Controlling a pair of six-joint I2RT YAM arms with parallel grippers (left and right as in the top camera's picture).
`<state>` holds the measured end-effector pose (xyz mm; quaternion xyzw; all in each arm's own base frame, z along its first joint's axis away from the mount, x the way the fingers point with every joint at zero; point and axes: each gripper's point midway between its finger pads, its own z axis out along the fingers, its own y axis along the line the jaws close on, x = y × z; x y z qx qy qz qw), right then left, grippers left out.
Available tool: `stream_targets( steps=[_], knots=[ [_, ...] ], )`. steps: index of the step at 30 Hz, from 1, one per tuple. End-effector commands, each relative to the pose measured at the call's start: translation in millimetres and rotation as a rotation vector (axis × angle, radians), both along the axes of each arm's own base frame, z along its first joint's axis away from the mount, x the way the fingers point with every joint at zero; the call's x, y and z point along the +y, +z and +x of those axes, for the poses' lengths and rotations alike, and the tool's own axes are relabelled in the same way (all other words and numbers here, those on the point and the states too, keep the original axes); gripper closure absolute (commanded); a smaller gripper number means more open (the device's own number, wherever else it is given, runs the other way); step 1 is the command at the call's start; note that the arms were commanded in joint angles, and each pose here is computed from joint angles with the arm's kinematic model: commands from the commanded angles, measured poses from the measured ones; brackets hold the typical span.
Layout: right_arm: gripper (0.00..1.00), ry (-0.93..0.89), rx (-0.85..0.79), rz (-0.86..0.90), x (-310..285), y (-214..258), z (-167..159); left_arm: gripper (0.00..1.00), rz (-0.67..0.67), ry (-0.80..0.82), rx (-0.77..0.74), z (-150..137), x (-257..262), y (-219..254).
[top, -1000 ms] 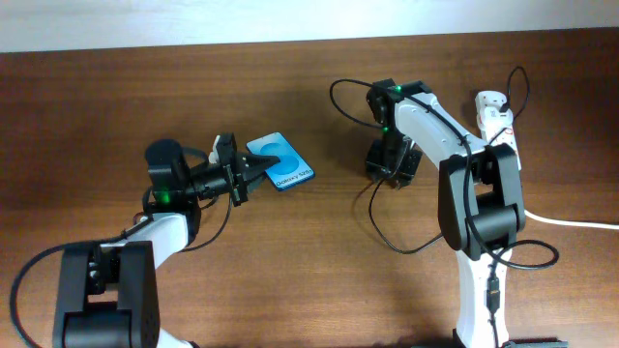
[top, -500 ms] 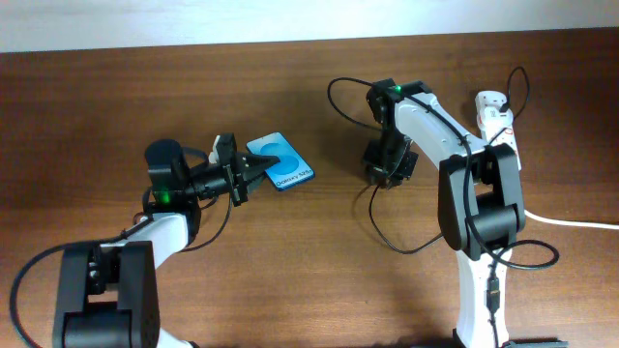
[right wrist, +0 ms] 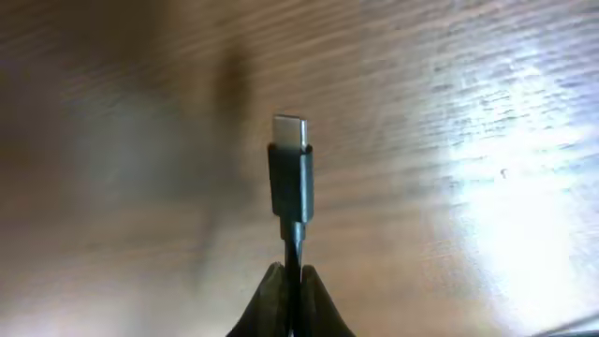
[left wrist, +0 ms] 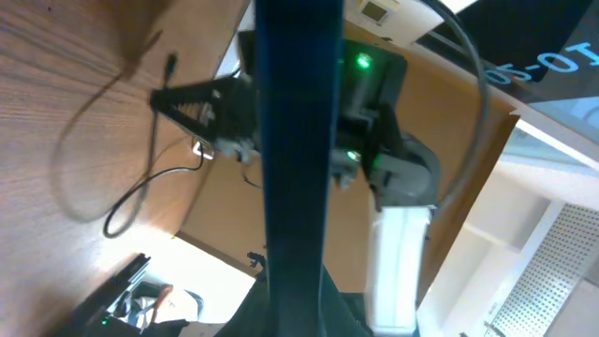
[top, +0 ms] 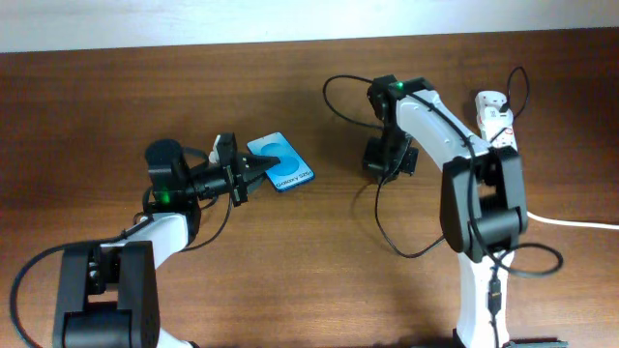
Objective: Plug charger to phone and switch on socket
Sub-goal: 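Grasp the black USB-C cable end with the right gripper, then lift the cable plug with the right gripper toward the phone's bottom port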
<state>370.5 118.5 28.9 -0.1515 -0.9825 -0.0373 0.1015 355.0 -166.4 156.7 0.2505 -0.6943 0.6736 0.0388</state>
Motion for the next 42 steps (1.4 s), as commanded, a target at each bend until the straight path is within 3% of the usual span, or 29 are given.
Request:
stream_targets(
  steps=[1,6,10,14,17,22,28,32,42],
  knots=[
    [0.96,0.232,-0.228,0.237,27,109,-2,1.0,0.011,-0.024,-0.076,-2,0,4],
    [0.96,0.358,-0.309,0.297,21,186,-57,1.0,0.037,-0.028,-0.201,8,2,14],
    [0.96,0.521,-0.373,0.46,33,233,-105,1.0,0.038,-0.069,-0.297,15,-1,31],
    [0.96,0.583,-0.399,0.55,37,251,-141,1.0,0.042,-0.104,-0.398,23,-12,50],
    [0.95,0.579,-0.38,0.555,33,235,-161,1.0,0.023,-0.197,-0.495,18,-33,73],
    [0.96,0.582,-0.388,0.568,59,210,-162,1.0,0.01,-0.264,-0.582,31,-59,89],
    [0.96,0.514,-0.495,0.46,84,207,-133,1.0,0.018,-0.239,-0.57,38,-60,81],
    [0.96,0.523,-0.562,0.498,110,212,-119,1.0,0.014,-0.245,-0.626,37,-60,87],
    [0.96,0.473,-0.496,0.498,121,192,-110,1.0,0.005,-0.277,-0.63,31,-60,88]
  ],
)
